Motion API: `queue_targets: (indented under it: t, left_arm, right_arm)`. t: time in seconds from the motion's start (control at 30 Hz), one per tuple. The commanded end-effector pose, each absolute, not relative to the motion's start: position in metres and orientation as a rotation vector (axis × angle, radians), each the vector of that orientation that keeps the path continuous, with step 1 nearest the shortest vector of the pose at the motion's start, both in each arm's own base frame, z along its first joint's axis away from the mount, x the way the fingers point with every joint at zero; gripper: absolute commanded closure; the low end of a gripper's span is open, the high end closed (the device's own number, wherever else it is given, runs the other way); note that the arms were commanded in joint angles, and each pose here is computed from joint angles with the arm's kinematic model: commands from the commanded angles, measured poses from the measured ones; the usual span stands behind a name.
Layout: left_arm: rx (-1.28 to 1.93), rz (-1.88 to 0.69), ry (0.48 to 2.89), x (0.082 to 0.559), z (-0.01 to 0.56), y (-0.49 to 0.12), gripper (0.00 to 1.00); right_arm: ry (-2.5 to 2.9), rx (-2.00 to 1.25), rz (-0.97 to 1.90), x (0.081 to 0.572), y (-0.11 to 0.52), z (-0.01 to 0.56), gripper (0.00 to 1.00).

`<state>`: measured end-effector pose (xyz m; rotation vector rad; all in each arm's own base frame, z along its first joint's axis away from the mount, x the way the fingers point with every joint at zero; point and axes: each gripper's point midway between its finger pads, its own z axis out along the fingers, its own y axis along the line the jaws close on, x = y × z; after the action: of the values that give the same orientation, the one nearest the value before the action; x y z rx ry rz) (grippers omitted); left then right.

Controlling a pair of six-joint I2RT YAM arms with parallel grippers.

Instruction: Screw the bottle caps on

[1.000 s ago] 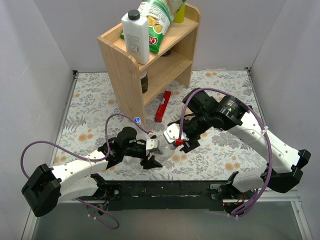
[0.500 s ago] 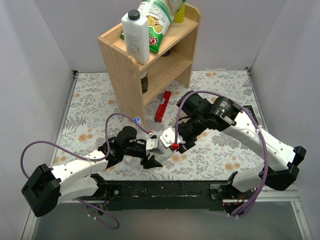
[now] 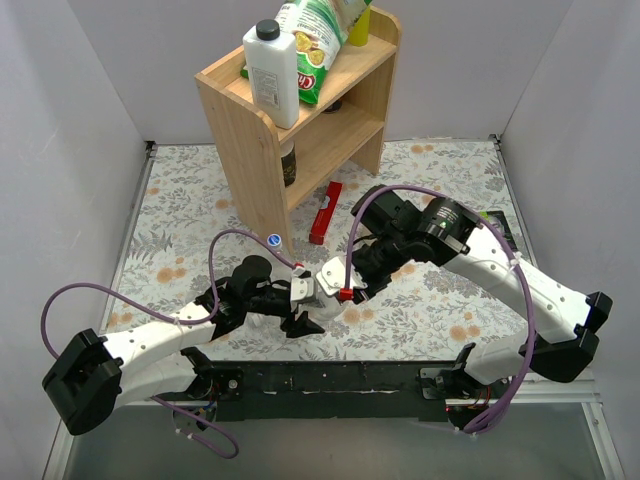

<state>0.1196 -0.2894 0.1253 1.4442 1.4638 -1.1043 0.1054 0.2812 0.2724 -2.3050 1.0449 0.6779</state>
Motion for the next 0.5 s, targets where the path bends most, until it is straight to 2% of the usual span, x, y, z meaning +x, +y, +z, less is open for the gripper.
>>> queue_targets:
  t: [0.0,0.13,0.17,0.27,0.47]
  left_arm:
    - [1.413,-1.088,1.269,0.126,0.165,-0.299,1.0]
    - [1.421,-1.071,1.267,0.127,0.164,-0.298,1.0]
    - [1.42,-1.069,1.268,0.127,0.164,-0.298,1.0]
    - [1.405,-1.064,1.285,0.129,0.162,-0.297,1.0]
    - [1.382,-1.028,1.257,0.134,0.169,-0.296,1.0]
  right_arm:
    - [1.089,-2.299,0.626,0.108,0.271,0.273,0.62]
    - [1.12,-2.313,0.635,0.108,0.27,0.27,0.68]
    - [1.121,-2.311,0.648,0.106,0.27,0.271,0.74]
    - [1.132,-2.276,0.667,0.105,0.273,0.277,0.82]
    - [1.05,-2.179,0.681,0.102,0.279,0.287,0.86]
